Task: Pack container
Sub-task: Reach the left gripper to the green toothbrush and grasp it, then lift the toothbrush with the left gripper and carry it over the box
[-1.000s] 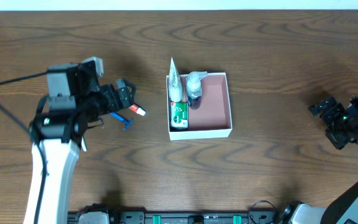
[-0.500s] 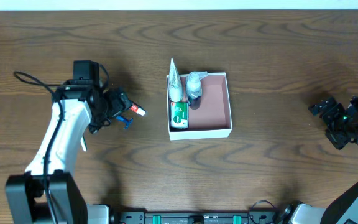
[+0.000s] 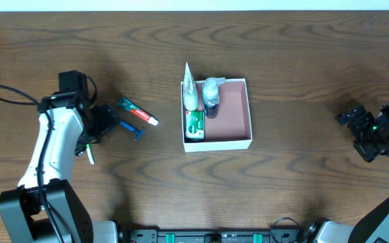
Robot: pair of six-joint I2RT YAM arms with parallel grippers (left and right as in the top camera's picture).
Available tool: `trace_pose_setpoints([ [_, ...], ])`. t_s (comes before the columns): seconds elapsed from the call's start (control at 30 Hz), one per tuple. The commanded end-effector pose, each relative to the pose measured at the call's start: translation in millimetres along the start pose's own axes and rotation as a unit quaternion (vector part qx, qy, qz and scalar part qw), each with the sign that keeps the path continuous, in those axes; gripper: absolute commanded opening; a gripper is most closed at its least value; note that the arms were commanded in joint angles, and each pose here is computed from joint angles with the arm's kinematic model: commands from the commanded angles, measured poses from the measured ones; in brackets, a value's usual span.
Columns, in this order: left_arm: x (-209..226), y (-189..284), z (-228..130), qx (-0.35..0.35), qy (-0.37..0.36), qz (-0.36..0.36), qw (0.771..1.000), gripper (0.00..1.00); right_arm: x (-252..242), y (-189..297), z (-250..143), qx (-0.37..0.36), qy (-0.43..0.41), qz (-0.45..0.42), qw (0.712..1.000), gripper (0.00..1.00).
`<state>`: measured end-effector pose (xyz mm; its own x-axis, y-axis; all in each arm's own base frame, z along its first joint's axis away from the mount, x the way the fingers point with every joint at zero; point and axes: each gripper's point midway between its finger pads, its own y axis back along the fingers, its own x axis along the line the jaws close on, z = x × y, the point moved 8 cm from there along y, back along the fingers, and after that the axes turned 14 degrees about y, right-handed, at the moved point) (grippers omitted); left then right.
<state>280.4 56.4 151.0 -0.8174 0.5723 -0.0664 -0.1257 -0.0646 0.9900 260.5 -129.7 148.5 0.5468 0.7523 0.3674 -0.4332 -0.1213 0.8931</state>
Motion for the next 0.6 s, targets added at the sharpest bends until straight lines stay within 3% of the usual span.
trace_pose_setpoints([
  [0.0, 4, 1, 8, -0.014, -0.051, 0.006, 0.999, 0.98, -1, 2, 3, -0.004, 0.003, 0.002, 1.0, 0.99],
  [0.1, 6, 1, 12, -0.02, -0.062, 0.005, 0.998, 0.98, -1, 2, 3, -0.004, 0.003, 0.002, 1.0, 0.99],
  [0.3, 14, -2, 20, -0.026, -0.072, 0.004, 0.997, 0.84, -1, 2, 3, -0.004, 0.003, 0.002, 1.0, 0.99],
  [0.57, 27, -20, 20, -0.026, -0.067, 0.008, 0.997, 0.86, -1, 2, 3, -0.004, 0.003, 0.002, 1.0, 0.99],
])
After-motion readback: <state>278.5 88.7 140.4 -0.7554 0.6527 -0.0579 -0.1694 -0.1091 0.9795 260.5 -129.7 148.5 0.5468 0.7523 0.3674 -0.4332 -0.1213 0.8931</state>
